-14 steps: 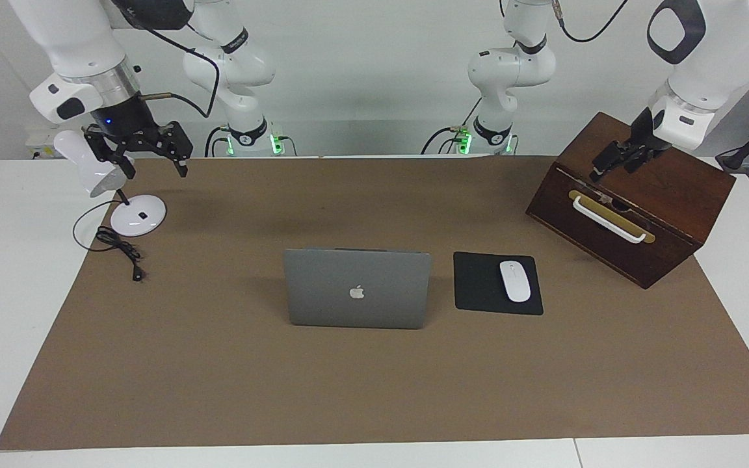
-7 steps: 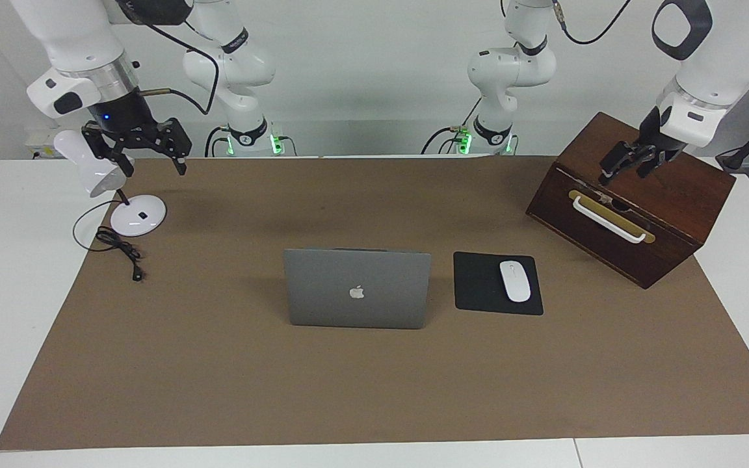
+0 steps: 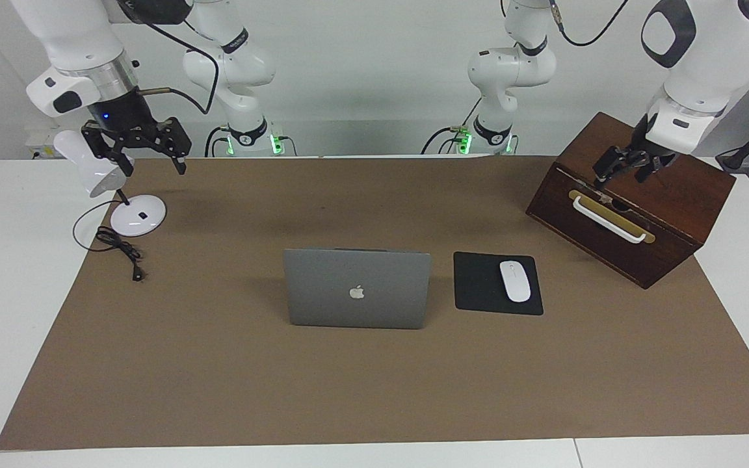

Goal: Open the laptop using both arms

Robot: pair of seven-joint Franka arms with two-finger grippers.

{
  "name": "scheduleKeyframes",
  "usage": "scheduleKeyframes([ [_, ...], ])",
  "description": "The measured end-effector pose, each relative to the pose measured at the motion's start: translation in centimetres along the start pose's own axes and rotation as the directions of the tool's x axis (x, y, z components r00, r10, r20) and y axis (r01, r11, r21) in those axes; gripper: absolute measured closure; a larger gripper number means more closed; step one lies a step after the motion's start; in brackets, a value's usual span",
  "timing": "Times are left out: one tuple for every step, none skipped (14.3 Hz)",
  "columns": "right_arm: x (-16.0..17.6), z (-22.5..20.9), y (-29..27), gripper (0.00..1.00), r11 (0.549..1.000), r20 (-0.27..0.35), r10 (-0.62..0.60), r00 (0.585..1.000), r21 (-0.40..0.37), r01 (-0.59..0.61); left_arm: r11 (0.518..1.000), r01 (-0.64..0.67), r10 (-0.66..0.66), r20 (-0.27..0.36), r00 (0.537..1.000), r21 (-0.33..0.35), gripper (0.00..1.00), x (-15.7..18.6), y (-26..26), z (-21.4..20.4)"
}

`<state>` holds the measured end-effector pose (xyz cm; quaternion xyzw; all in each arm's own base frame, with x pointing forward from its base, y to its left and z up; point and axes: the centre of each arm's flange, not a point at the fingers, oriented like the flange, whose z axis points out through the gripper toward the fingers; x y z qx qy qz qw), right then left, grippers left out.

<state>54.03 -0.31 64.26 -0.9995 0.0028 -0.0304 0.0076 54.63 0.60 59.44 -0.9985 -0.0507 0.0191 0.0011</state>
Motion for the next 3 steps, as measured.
scheduleKeyframes([
  [0.0,-0.01,0.0,0.0,1.0,0.0,0.0,1.0,0.0,0.0,1.0,-0.006,0.006,-0.002,1.0,0.003,0.0,-0.01,0.3,-0.01],
  [0.0,-0.02,0.0,0.0,1.0,0.0,0.0,1.0,0.0,0.0,1.0,-0.007,0.007,-0.003,1.0,0.005,0.0,0.0,0.34,-0.02],
  [0.0,-0.03,0.0,0.0,1.0,-0.001,0.0,1.0,0.0,0.0,1.0,-0.006,0.006,-0.004,1.0,0.006,0.0,0.01,0.28,-0.03],
])
